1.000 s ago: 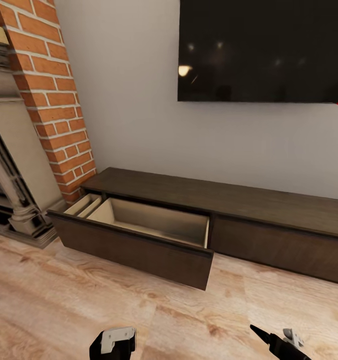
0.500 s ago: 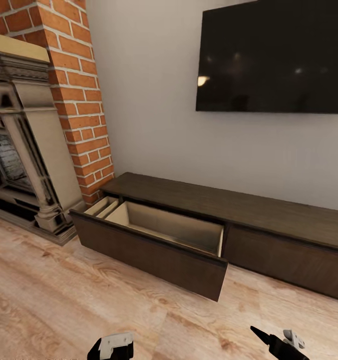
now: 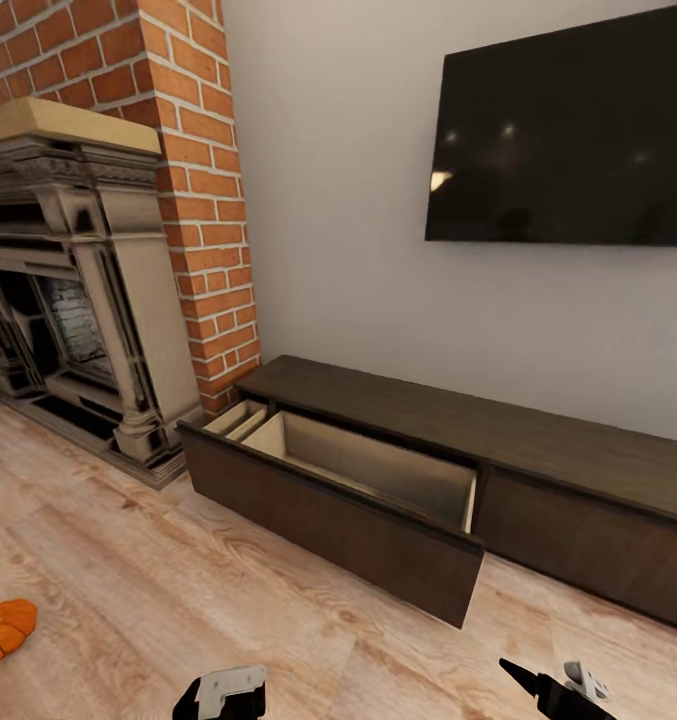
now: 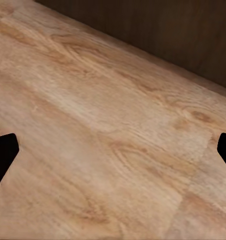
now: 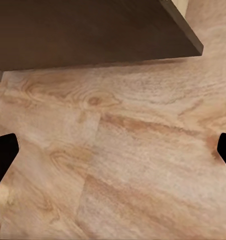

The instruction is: Place each of the two pumpkins and all three candles from the living room inside a cabinet in the living room (use any cabinet), then make sure every cabinet is closed, and position the cauldron so it is next to a table in the living room.

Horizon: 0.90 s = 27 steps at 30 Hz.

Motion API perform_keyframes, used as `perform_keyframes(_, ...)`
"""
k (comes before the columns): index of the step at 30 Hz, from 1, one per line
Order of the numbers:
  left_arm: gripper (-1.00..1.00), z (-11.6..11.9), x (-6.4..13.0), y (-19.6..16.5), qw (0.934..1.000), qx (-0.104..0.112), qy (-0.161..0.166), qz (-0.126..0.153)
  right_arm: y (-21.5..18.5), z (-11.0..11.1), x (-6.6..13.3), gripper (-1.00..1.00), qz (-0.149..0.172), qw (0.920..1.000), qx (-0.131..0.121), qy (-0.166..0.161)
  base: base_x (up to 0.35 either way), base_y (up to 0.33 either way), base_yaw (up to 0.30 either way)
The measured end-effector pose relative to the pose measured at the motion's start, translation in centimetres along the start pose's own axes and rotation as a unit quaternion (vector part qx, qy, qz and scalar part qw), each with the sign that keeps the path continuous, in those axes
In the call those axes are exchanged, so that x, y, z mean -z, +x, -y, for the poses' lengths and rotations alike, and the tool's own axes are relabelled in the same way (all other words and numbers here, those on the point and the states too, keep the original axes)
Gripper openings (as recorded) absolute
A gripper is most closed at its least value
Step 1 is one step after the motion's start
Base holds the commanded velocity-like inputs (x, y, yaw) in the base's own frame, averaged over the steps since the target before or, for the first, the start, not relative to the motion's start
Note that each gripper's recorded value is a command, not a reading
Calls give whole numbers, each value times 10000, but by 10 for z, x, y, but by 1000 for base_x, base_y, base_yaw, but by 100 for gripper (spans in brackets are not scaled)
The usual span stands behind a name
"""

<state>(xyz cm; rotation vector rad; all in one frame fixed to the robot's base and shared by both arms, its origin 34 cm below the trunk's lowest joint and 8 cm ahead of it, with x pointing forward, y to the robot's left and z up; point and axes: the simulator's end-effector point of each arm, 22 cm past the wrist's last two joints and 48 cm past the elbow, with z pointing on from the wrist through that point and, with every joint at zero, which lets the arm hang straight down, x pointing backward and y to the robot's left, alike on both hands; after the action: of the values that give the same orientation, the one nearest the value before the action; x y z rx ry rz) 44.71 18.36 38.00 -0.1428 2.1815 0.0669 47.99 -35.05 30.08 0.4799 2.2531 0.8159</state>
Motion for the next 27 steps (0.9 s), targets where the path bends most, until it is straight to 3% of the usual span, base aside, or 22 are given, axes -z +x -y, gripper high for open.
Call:
perform_keyframes(5, 100, -4, 1, 1, 10000, -25, -84, 6, -4, -4, 1, 100, 39, 10000, 37, -26, 0, 0, 200)
perform_keyframes(12, 100, -5, 3, 2, 10000, -13, -97, 3, -5, -1, -2, 100, 78, 9997, 70, 240, 0, 0, 200)
perform_keyframes(17, 100, -5, 3, -2, 9999, -25, -101, 53, -7, -5, -3, 100, 106, 9996, 103, 250, 0, 0, 208)
perform_keyframes(27, 100, -5, 8, -16, 9999, -62, -116, -37, -4, -30, -5, 100, -90, 9997, 142, 193, 0, 0, 211)
